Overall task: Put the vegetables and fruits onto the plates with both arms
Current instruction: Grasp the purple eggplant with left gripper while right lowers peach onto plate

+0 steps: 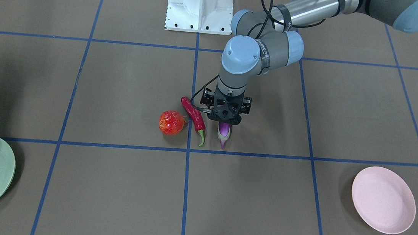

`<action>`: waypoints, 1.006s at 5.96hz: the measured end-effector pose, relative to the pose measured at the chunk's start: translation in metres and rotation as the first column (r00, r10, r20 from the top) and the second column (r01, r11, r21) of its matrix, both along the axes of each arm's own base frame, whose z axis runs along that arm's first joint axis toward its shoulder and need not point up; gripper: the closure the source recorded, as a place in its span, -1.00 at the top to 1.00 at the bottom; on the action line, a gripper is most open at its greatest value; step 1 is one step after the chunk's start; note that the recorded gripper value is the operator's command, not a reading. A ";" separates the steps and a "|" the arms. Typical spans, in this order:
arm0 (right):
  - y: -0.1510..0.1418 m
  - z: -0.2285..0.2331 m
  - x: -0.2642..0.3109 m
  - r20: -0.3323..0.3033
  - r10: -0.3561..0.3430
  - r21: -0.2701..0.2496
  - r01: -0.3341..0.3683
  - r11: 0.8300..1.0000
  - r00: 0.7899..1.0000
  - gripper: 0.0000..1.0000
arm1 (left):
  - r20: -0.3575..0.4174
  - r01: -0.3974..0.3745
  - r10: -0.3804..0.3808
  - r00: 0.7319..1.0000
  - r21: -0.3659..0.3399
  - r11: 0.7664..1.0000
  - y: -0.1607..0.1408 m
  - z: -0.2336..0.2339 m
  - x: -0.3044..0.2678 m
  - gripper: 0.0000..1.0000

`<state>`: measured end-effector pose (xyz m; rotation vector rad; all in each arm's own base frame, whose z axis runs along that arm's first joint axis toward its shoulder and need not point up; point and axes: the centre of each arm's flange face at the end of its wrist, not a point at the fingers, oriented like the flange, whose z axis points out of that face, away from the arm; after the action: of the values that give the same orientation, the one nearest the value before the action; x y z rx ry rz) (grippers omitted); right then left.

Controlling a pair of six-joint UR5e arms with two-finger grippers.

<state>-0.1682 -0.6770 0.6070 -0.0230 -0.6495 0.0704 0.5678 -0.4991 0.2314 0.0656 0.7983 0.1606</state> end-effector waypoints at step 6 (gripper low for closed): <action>0.005 -0.076 0.018 0.091 0.007 0.121 -0.018 0.993 0.996 1.00 | 0.033 -0.024 0.025 0.999 -0.021 0.999 0.012 0.011 0.020 -1.00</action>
<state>-0.1499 -0.6718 0.5308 0.0958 -0.7437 0.0420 0.5882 -0.4870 0.2423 0.0333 0.7673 0.1758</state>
